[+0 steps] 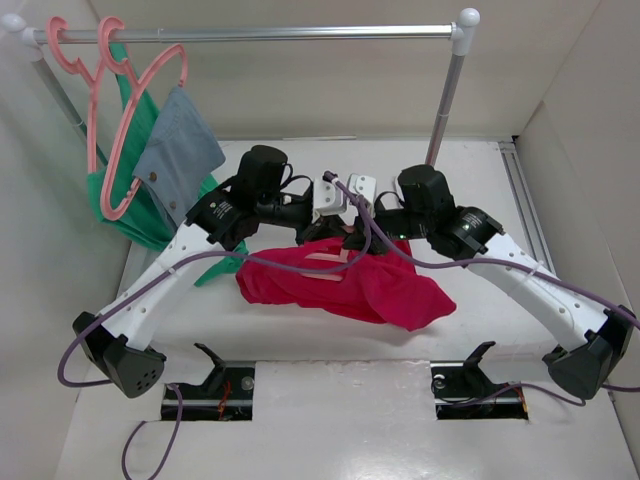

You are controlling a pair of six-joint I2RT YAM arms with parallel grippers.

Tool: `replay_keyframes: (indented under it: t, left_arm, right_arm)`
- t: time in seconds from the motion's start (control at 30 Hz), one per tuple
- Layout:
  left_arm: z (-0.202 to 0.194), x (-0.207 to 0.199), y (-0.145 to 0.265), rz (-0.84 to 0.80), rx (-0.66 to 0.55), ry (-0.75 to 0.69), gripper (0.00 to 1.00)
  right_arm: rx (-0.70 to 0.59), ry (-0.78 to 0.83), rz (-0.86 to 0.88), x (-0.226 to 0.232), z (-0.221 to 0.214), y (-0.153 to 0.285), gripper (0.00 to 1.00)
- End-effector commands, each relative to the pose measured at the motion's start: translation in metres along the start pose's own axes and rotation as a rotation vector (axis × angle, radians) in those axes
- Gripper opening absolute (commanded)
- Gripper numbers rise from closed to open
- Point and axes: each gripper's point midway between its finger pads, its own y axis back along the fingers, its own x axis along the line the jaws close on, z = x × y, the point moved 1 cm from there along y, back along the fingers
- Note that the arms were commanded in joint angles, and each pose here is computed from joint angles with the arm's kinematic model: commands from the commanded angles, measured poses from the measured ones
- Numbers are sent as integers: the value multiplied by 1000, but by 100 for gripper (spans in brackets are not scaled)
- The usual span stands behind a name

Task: Place the t-shirt on the hanger
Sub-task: Place tshirt on hanger

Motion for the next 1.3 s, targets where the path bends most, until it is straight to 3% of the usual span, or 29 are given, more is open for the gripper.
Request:
replay_keyframes:
  t: [0.0, 0.07, 0.2, 0.3, 0.47, 0.53, 0.67, 0.77, 0.93, 1.27]
  left_arm:
    - [13, 6, 5, 44, -32, -21, 0]
    - [4, 12, 4, 82, -1, -1, 0]
    - [-17, 26, 7, 192, 65, 5, 0]
    - [-26, 26, 8, 226, 72, 54, 0]
    - [-18, 35, 10, 293, 34, 102, 0]
    - [-20, 42, 13, 344, 44, 120, 0]
    - [-19, 53, 17, 407, 45, 120, 0]
    - [-14, 54, 20, 423, 32, 120, 0]
    - [-18, 54, 17, 423, 30, 129, 0]
    - [-17, 52, 18, 426, 19, 141, 0]
  right_arm:
    - [-94, 49, 7, 8, 28, 8, 26]
    - [-71, 17, -31, 4, 18, 9, 64]
    - [-95, -111, -241, -25, 1, 38, 87]
    - [-124, -255, -485, -53, -23, 79, 98]
    - [-39, -487, -732, -70, -89, 107, 98]
    - [15, -599, -724, -62, -123, 95, 98]
    - [-3, -711, -682, -46, -154, 65, 98]
    - [8, -649, -662, -34, -166, 40, 98]
    - [22, -442, -610, -20, -149, 8, 98]
    - [30, -337, -791, -67, -156, -24, 95]
